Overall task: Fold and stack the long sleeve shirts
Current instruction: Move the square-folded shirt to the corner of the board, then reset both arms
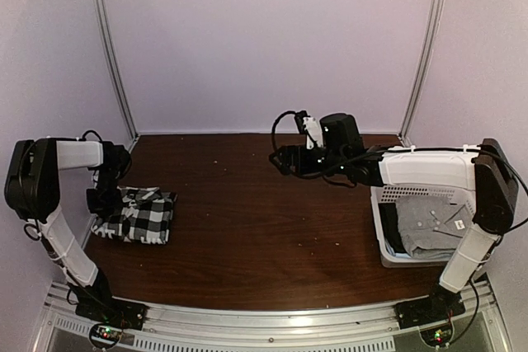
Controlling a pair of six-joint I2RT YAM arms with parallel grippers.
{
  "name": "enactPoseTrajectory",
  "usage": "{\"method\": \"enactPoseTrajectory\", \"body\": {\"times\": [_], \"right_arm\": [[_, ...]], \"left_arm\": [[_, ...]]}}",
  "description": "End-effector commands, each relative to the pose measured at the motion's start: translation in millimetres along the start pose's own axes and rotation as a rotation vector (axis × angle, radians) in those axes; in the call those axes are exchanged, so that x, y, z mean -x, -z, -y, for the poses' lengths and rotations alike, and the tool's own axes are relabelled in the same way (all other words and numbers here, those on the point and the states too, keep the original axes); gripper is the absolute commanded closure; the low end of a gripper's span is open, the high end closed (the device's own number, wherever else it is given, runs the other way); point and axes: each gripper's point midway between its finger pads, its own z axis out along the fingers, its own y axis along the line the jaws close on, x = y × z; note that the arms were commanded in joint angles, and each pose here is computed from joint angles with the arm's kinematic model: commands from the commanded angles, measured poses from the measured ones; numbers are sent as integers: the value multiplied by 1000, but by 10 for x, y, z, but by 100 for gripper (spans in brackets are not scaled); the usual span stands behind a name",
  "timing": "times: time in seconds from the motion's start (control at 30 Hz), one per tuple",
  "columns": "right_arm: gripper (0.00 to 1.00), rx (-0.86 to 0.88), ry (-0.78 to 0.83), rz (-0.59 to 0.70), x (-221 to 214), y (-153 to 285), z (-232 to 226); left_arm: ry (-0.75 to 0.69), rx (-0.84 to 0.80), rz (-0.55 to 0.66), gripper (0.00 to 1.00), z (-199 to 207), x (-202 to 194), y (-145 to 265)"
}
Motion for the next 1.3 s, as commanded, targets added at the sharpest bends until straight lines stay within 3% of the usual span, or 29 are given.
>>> {"method": "enactPoseTrajectory", "body": {"times": [0.0,0.17,0.23,0.27,0.33,0.37,0.5,0.7,1.0,1.27], "right_arm": [[0,29,-6,21,80,-35,-43],[0,34,-4,14,74,-47,-52],[0,35,-1,14,75,-42,-53],[0,37,3,11,69,-39,-56],[0,45,6,9,63,-31,-73],[0,48,6,8,59,-33,-76],[0,53,6,10,66,-22,-86],[0,44,2,18,89,0,-77],[0,5,-26,33,155,75,-31],[0,-38,-15,80,354,328,-31]], "left_arm": [[-7,64,90,95,-87,319,83],[-19,79,104,83,-69,444,108],[-22,94,109,74,-94,467,132],[-21,101,114,66,-118,480,153],[-13,104,133,40,-164,522,219],[-8,95,142,31,-173,544,265],[4,-2,173,15,-127,624,462],[0,-256,268,3,166,744,921],[-89,-647,512,2,844,869,2021],[-240,-1005,700,2,1511,497,3076]]}}
